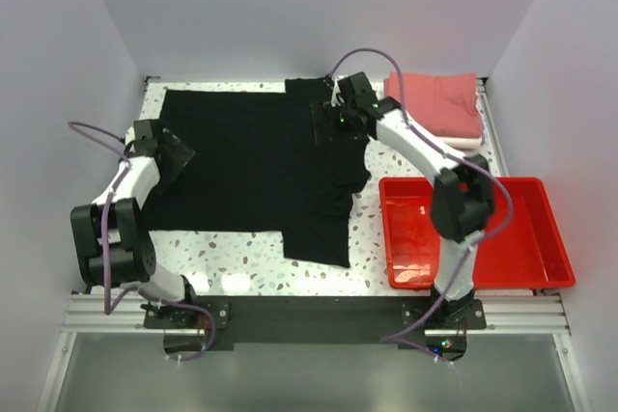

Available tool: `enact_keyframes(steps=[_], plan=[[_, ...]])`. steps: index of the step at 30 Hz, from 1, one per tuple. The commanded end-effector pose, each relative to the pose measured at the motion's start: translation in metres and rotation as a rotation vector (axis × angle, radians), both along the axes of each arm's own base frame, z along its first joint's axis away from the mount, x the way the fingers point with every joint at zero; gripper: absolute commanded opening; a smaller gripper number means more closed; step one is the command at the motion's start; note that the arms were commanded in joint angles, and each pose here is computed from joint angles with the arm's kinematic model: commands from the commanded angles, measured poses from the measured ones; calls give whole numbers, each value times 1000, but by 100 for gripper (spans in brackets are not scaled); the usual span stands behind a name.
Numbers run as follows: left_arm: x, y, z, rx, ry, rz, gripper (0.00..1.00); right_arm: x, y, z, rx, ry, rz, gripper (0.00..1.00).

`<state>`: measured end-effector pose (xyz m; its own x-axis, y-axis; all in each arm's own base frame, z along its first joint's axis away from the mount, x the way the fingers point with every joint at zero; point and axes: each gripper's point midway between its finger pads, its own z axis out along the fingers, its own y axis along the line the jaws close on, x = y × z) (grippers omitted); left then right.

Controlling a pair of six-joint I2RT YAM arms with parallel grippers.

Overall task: Fold and stack the t-shirts
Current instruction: Flatten the tshirt out

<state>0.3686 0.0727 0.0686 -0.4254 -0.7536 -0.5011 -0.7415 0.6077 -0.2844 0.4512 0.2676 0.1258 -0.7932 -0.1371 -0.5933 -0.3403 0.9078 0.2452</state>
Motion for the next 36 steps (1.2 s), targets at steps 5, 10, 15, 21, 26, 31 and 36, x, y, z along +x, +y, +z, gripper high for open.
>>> enact_keyframes(steps=[5, 10, 15, 21, 26, 31, 36], plan=[[-29, -28, -10, -92, -73, -62, 100, -142, 37, 12, 42, -23, 147, 99], [-47, -32, -28, -93, -36, -73, 100, -211, 39, -29, 2, 83, 196, 99], [-60, -31, -42, -84, 7, -66, 100, -234, 22, -75, -50, 154, 148, 99], [-69, -28, -46, -67, 25, -57, 100, -271, 6, -112, -123, 244, 156, 99], [-71, -26, -47, -57, 32, -50, 100, -305, -1, -122, -134, 299, 153, 99], [-73, -25, -47, -49, 40, -42, 100, -340, -21, -129, -189, 357, 131, 99], [-75, -25, -47, -48, 45, -43, 100, -343, -30, -118, -216, 332, 117, 99]])
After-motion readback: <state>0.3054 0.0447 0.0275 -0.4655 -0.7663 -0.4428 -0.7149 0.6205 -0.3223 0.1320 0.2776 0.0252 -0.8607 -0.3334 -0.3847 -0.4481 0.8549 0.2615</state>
